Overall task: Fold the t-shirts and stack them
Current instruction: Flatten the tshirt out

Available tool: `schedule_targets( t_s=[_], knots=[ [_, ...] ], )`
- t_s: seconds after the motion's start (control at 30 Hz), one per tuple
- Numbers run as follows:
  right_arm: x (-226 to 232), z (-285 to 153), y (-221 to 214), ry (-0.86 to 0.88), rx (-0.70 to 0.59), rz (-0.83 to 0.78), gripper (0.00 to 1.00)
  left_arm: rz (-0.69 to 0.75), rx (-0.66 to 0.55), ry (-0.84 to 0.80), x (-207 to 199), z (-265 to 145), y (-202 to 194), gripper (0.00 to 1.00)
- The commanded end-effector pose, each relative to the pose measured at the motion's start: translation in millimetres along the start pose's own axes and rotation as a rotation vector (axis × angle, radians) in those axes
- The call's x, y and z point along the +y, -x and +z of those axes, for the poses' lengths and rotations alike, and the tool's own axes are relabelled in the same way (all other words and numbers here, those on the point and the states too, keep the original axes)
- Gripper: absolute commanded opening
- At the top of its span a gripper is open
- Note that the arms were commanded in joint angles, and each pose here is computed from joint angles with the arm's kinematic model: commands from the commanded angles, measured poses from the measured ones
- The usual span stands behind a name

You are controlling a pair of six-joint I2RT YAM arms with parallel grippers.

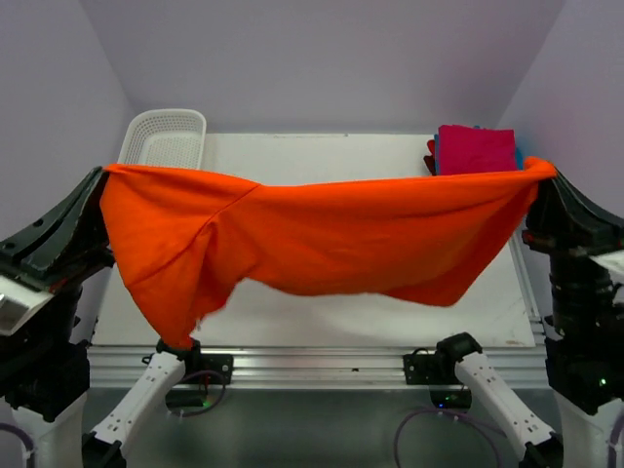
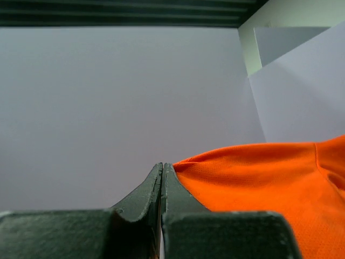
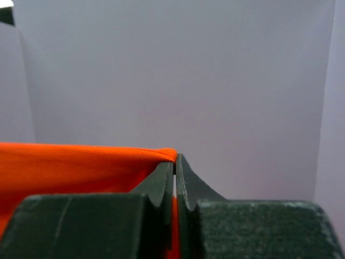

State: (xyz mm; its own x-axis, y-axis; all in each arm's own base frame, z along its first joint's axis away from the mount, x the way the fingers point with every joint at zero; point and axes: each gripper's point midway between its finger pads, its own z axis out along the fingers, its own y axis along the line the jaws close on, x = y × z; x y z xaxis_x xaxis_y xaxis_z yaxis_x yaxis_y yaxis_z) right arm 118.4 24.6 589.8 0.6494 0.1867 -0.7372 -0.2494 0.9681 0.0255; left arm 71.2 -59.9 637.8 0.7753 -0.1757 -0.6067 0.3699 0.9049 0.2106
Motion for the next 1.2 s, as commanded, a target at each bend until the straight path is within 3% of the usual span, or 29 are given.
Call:
schedule_targets(
  t_s=[0.0, 0.07, 0.17, 0.37, 0.57, 0.67, 0.8, 0.97, 1.13, 1.17],
  knots=[
    [-19.9, 35.8, -129.6, -0.147, 0.396, -0.052, 0.00, -0.047, 0.254, 0.060, 11.9, 19.0, -100.9, 0.00],
    [-21.1, 42.8, -152.7, -0.169, 0.496, -0.049, 0.00, -0.050, 0.342, 0.114, 20.9, 18.2, -132.2, 0.00],
    [-21.4, 31.0, -225.6, -0.228, 0.735, -0.013, 0.00, -0.049, 0.481, 0.200, 33.2, 6.5, -178.9, 0.00],
    [-28.2, -32.8, -366.2, -0.326, 1.128, -0.059, 0.00, -0.031, 0.862, 0.347, 40.2, -66.9, -325.2, 0.00],
    [-32.1, -71.5, -480.8, -0.374, 1.376, -0.131, 0.00, -0.005, 1.095, 0.391, 35.0, -112.8, -430.1, 0.00],
    [-34.7, -55.6, -518.1, -0.400, 1.350, -0.118, 0.00, 0.041, 1.184, 0.428, 40.3, -128.0, -475.1, 0.00],
    [-42.5, -54.4, -587.8, -0.454, 1.410, -0.119, 0.00, 0.003, 1.334, 0.411, 37.9, -150.6, -538.3, 0.00],
    [-48.2, -29.4, -627.9, -0.459, 1.367, -0.100, 0.00, -0.030, 1.247, 0.450, 68.2, -132.3, -573.3, 0.00],
    [-69.3, -16.5, -666.3, -0.502, 1.368, -0.103, 0.00, -0.073, 1.265, 0.468, 87.9, -133.8, -628.7, 0.00],
    [-74.4, 5.9, -662.9, -0.519, 1.322, -0.104, 0.00, -0.077, 1.242, 0.471, 94.7, -124.6, -633.8, 0.00]
  ],
)
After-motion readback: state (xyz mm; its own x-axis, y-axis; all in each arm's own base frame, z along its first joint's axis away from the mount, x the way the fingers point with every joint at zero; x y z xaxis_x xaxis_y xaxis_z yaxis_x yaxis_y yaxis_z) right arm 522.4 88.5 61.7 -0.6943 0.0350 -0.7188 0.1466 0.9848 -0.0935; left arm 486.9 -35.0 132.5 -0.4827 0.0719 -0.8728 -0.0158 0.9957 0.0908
